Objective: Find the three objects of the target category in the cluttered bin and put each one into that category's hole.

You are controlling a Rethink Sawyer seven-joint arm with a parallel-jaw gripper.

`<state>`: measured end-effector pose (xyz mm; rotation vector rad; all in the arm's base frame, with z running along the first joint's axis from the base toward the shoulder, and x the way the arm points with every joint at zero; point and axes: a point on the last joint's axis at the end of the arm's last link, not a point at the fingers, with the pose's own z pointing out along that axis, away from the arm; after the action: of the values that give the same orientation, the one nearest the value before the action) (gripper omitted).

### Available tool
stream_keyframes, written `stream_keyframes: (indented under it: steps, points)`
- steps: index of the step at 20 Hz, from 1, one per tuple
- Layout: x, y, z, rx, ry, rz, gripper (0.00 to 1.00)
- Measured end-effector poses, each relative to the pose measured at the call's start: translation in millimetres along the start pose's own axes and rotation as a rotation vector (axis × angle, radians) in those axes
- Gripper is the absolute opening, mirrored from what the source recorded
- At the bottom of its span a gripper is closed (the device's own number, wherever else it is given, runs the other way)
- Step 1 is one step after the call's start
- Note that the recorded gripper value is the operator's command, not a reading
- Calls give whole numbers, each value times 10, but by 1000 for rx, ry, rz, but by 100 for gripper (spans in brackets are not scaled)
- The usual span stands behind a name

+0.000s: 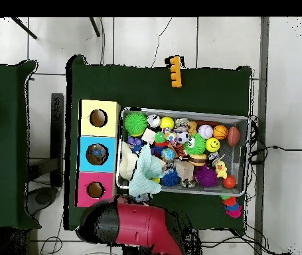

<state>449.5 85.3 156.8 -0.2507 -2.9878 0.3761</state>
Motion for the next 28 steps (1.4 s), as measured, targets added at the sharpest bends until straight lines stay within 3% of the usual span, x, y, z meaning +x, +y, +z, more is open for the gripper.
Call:
stream_keyframes:
  steps: [13, 20, 28]
  points:
    - [101, 121, 233, 19, 54, 16, 0]
    - [137, 398, 286, 9, 30, 15, 0]
    - [180, 742, 225, -29, 17, 74, 0]
